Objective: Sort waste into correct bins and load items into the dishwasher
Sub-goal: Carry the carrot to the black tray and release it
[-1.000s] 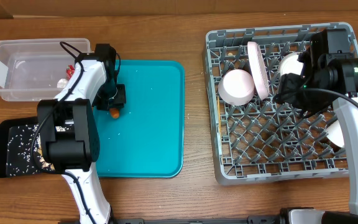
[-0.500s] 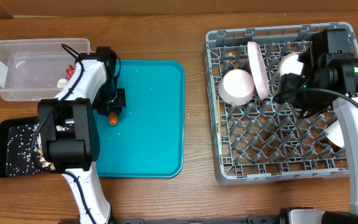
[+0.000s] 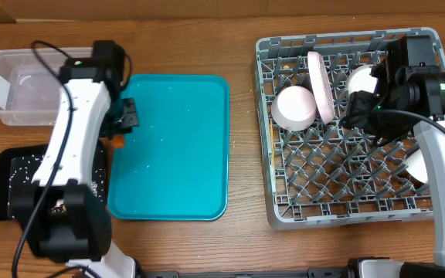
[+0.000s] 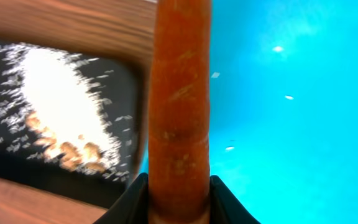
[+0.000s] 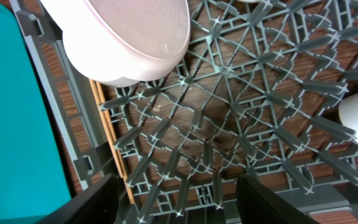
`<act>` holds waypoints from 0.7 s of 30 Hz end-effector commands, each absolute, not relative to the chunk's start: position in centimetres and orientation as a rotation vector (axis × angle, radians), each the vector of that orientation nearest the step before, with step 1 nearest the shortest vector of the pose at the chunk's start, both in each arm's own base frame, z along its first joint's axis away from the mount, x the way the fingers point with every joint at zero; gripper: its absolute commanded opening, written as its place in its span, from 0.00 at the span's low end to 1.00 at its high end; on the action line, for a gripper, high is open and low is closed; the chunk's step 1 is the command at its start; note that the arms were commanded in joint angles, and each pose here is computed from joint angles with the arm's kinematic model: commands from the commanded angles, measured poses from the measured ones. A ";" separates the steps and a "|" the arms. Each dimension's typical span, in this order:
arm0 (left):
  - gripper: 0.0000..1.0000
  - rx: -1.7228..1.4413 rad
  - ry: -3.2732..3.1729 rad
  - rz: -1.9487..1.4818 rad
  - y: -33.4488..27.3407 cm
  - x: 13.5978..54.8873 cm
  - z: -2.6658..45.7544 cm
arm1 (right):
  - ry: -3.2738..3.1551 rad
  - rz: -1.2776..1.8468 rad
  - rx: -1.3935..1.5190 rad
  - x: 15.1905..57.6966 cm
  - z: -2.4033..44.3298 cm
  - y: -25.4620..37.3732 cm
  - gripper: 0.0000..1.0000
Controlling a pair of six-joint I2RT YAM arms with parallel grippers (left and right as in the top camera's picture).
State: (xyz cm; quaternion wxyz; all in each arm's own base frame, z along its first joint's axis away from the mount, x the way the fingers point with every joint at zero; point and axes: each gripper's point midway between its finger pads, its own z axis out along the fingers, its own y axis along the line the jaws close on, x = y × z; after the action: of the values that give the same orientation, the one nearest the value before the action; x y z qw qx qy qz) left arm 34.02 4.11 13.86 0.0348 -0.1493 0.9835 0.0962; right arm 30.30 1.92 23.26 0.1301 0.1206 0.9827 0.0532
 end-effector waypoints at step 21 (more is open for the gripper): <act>0.21 -1.505 2.628 0.170 19.6 27.1 5.4 | 2.832 0.141 0.353 30.6 23.8 1.6 0.63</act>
State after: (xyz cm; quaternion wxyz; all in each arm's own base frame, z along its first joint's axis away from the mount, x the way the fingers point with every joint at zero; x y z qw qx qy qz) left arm 27.22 20.09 6.32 0.0472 -0.4780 0.8734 0.0809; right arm 30.37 1.88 23.28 0.1316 0.1207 0.9825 0.0523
